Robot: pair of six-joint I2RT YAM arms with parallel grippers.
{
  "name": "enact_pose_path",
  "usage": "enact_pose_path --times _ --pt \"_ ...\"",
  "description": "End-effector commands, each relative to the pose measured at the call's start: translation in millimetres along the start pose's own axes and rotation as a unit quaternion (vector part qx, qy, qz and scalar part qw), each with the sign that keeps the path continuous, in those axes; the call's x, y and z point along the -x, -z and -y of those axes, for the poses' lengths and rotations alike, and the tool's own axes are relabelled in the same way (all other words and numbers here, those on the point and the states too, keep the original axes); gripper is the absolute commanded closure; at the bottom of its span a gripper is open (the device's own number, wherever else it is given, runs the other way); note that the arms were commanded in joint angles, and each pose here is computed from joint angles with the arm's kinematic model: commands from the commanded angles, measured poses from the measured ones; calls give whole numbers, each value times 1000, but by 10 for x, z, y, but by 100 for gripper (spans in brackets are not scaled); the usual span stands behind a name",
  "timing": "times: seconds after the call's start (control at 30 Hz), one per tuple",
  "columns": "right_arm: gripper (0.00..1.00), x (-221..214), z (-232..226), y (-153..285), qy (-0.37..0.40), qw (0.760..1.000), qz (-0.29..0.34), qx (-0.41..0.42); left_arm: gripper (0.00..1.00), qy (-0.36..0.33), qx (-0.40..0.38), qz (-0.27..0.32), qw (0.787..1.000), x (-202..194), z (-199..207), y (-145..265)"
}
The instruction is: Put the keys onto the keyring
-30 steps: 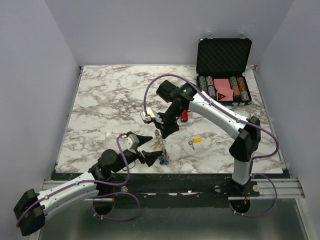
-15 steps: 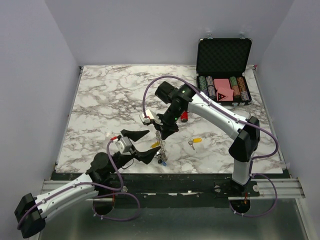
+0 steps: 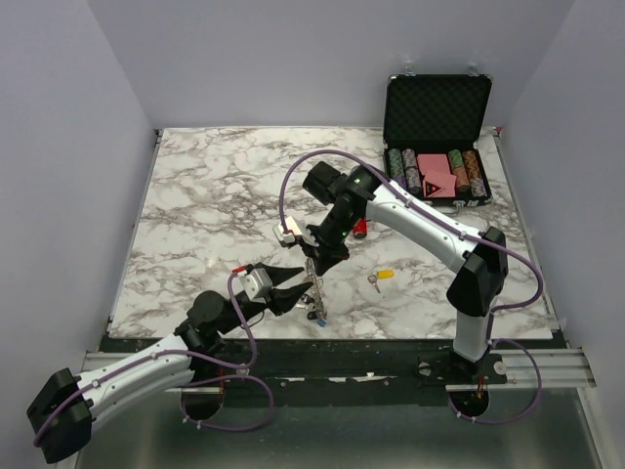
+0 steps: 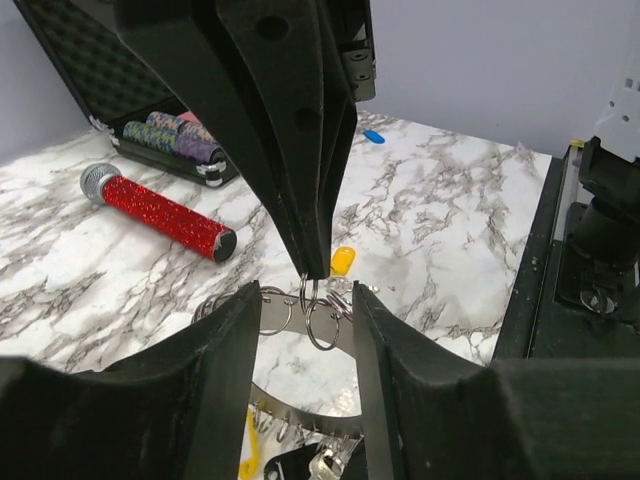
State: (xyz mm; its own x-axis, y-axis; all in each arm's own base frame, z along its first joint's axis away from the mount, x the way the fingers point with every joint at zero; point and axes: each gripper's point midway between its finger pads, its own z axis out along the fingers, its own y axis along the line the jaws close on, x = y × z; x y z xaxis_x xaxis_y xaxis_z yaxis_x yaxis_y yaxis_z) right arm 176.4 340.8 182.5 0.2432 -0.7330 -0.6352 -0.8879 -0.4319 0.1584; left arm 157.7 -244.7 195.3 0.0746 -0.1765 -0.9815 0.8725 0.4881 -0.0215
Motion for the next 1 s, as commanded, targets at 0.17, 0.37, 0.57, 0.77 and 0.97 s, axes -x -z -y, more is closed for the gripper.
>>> enact_pose_path --times 0.17,0.37,0.57,0.77,0.97 --pt "100 55 -253 28 -9 999 13 40 62 6 -24 -15 1000 -167 69 38" --pt "100 64 -264 25 -8 999 15 42 66 3 -22 -23 999 -183 49 10" --pt "100 86 -277 12 -6 999 18 45 67 3 -21 -19 1000 -153 38 -5" --pt "100 82 -286 -3 -6 999 17 48 68 7 -18 -9 1000 -116 23 -4" --pt "100 89 -291 -8 -4 999 18 49 73 10 -16 -3 1000 -87 13 -10"
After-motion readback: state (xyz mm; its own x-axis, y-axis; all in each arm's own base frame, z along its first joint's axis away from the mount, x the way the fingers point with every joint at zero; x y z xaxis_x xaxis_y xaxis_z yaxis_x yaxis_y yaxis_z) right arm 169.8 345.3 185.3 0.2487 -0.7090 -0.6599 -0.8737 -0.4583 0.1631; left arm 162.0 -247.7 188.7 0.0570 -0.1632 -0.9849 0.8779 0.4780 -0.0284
